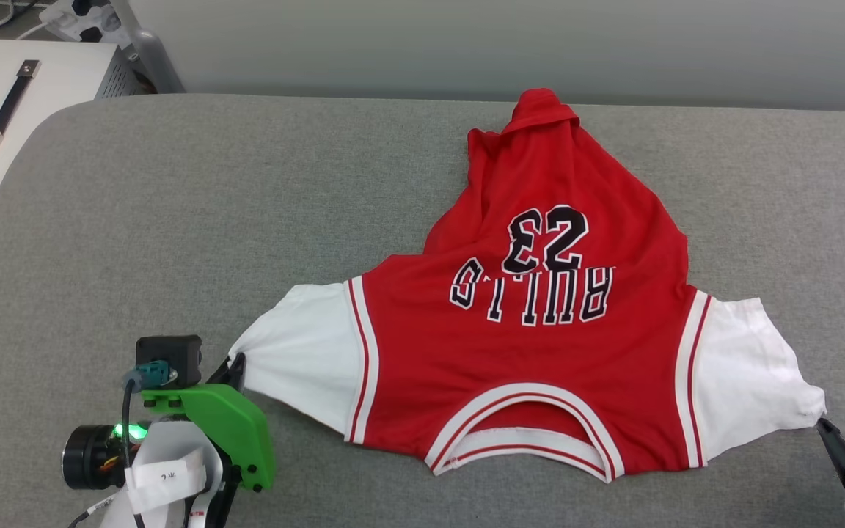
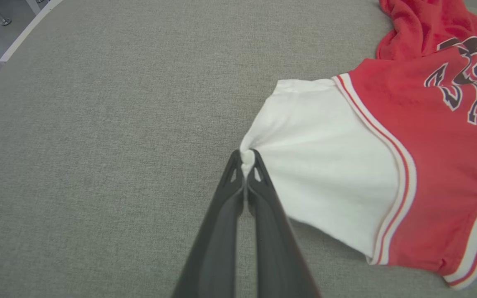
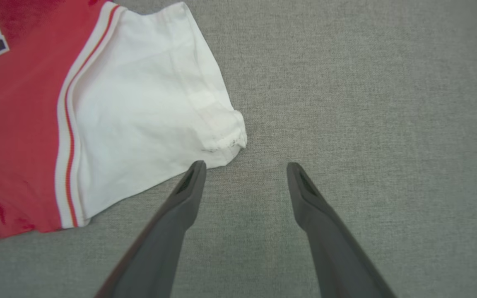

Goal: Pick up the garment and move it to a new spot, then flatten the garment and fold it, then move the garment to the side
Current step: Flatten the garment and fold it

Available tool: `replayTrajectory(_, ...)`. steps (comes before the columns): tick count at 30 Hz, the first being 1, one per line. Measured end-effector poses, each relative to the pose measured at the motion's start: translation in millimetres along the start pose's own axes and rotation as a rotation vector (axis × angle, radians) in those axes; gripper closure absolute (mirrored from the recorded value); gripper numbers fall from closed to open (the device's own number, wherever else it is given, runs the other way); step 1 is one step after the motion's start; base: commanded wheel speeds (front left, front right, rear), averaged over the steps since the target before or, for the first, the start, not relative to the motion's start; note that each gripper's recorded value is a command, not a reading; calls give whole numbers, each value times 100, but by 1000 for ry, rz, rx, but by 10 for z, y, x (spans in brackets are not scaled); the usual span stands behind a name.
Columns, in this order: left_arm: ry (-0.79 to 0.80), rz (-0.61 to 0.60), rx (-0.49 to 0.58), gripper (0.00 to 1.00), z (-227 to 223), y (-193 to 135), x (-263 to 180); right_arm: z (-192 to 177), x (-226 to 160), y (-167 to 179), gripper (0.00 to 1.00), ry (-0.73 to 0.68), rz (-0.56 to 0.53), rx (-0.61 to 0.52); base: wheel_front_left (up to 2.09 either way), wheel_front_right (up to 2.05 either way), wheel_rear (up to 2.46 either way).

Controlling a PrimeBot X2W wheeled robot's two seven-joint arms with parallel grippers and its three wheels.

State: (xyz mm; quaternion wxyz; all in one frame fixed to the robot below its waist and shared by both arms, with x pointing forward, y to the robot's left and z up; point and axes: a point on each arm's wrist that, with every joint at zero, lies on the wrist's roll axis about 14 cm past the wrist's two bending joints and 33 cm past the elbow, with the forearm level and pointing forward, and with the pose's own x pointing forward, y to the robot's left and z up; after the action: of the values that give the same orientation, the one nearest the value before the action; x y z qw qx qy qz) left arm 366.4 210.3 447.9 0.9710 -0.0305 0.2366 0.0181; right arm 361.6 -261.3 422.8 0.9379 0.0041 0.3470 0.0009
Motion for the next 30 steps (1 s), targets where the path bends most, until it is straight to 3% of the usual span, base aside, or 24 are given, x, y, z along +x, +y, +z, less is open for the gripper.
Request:
replayTrajectory(10, 24, -14, 0, 100, -25, -49, 38, 42, 231, 99, 0, 166, 14, -104, 0, 0, 0)
replayTrajectory(23, 73, -14, 0, 100, -145, -47, 102, -243, 548, 239, 0, 308, 45, -180, 0, 0, 0)
replayTrajectory(24, 71, -14, 0, 100, -134, -44, 105, -267, 555, 241, 26, 320, 48, -181, 0, 0, 0)
replayTrajectory(25, 68, -13, 1, 100, -124, -37, 108, -285, 565, 249, 64, 328, 53, -184, 0, 0, 0)
replayTrajectory(26, 69, -11, 1, 100, -125, -32, 105, -296, 571, 263, 95, 332, 58, -186, 0, 0, 0)
replayTrajectory(27, 69, -11, 2, 100, -125, -29, 102, -302, 571, 270, 100, 334, 62, -185, 0, 0, 0)
replayTrajectory(30, 62, -10, 1, 100, -101, -19, 80, -267, 556, 303, 100, 309, 74, -174, 0, 0, 0)
